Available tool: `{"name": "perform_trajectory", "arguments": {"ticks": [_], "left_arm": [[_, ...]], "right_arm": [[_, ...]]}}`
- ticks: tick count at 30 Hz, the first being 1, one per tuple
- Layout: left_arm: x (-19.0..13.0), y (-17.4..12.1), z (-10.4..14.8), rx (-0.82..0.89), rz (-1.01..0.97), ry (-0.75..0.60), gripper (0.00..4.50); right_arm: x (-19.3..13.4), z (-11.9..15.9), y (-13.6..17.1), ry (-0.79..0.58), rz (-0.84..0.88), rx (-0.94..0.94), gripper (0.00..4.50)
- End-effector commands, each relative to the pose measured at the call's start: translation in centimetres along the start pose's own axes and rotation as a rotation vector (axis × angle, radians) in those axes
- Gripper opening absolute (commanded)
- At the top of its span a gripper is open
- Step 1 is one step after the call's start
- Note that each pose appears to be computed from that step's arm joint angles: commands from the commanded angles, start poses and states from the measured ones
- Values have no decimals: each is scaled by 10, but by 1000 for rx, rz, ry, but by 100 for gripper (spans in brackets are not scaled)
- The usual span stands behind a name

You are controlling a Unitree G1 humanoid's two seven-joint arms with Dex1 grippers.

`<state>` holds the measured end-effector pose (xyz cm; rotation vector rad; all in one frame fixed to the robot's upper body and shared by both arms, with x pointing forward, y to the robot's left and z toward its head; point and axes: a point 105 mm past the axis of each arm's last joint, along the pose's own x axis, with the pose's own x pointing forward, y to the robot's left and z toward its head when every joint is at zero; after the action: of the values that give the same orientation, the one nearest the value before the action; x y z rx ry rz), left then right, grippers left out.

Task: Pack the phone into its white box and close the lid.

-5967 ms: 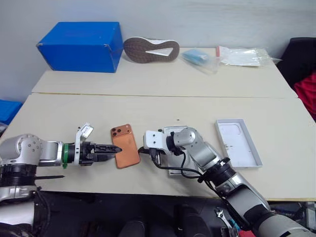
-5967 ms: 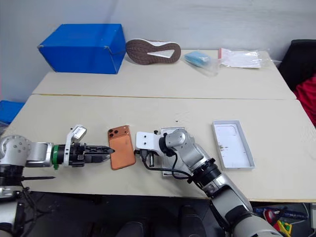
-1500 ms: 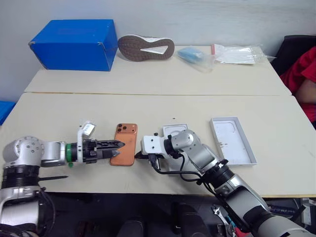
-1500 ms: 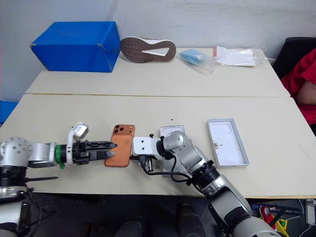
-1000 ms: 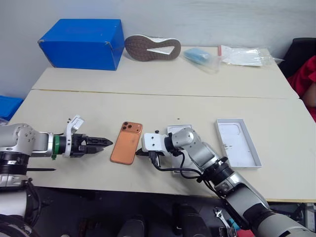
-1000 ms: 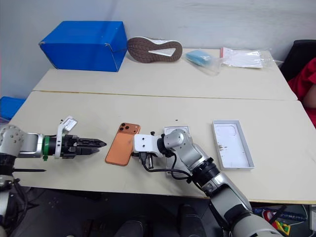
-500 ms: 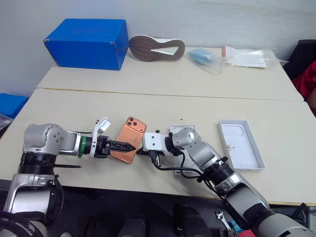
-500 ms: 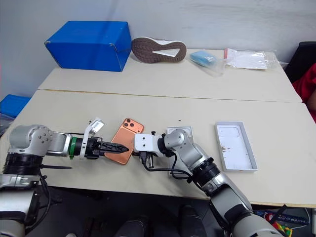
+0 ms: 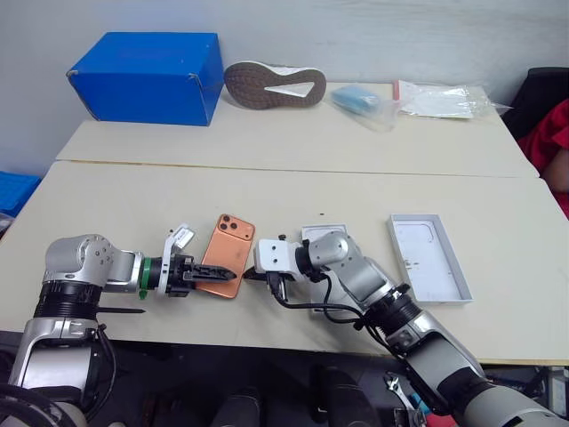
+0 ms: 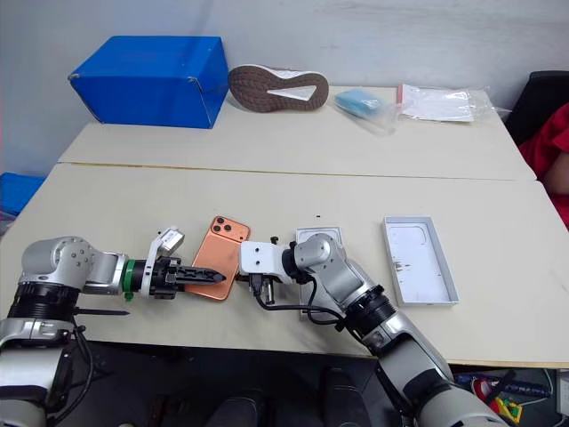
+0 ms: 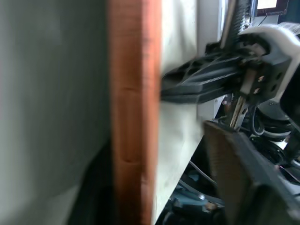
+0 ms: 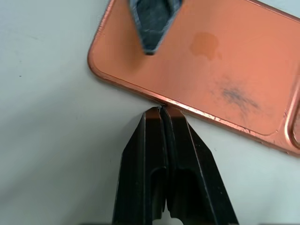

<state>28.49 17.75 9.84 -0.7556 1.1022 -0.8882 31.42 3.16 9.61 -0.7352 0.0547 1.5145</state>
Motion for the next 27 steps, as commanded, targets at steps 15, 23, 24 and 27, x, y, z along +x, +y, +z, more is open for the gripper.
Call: {"name": "perform_trajectory", "arguments": {"ticks": [15,23,24,27], "left_arm": [[-8,-64,-8,236,-271,-58,11],[24,-77,-13,241,-364,-96,11],[30,-78,-13,231,-374,-96,11],[54,-79,-16,207,-375,-69,11]], "right_arm": [[-140,46,11,-114,-226,6,38],[-206,33,66,20,-312,169,290],[-209,33,69,28,-331,183,327],[-216,31,78,44,-388,228,438]]}}
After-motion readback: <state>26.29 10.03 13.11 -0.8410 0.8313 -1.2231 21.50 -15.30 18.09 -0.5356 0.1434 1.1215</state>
